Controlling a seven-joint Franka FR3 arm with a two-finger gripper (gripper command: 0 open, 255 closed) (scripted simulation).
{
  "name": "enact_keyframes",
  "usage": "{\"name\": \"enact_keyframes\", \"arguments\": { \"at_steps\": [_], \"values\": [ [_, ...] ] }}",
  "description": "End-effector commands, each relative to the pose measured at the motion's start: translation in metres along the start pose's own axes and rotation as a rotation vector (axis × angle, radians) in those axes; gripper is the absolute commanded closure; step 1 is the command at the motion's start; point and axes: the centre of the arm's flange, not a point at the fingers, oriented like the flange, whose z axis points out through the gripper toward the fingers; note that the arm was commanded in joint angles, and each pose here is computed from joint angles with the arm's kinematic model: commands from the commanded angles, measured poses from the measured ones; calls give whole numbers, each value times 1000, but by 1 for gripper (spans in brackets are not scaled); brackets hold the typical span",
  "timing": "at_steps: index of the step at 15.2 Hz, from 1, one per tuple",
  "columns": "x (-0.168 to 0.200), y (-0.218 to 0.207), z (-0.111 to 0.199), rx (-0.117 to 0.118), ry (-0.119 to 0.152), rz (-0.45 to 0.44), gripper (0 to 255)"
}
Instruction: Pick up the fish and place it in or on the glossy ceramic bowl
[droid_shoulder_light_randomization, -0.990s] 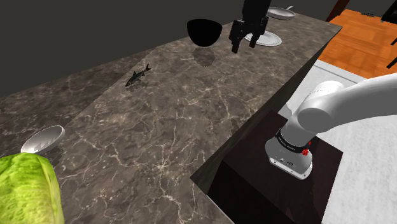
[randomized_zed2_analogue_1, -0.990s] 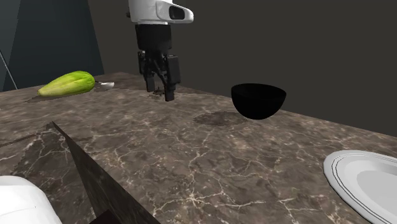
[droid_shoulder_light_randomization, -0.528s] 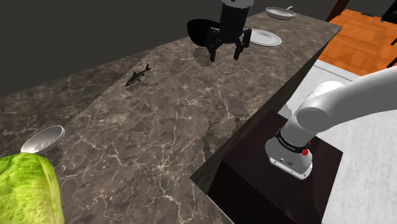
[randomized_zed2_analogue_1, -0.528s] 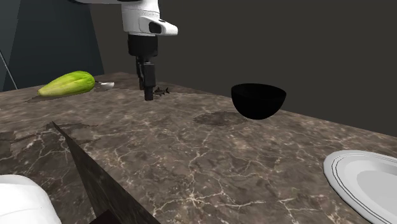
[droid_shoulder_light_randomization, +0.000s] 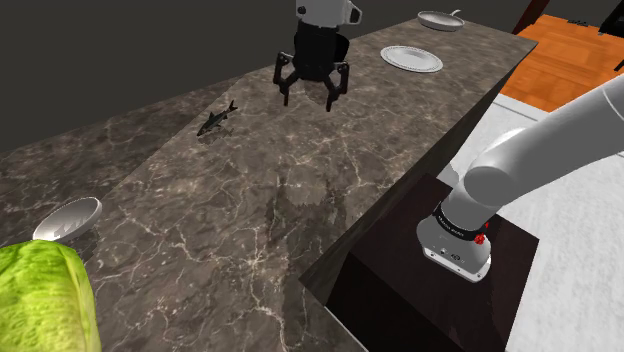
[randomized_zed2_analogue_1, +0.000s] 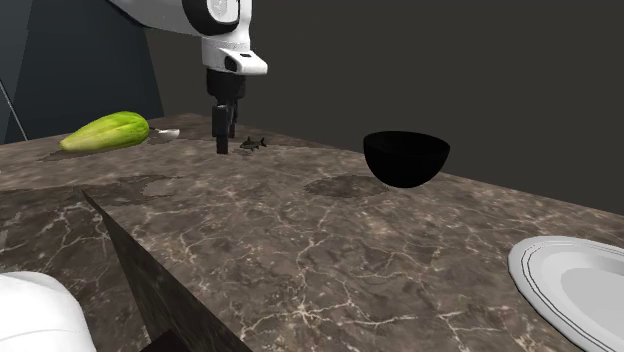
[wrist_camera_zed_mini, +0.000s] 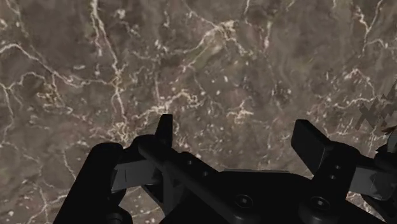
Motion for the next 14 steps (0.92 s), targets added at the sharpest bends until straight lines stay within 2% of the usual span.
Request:
{"name": "enact_keyframes", "arguments": {
  "at_steps": [1, 7, 14],
  "values": [
    [1, -23, 6, 17, -17, 90, 0],
    [15, -91, 25, 62, -63, 338, 0],
    [51, -164, 46, 115, -117, 627, 0]
  ]
}}
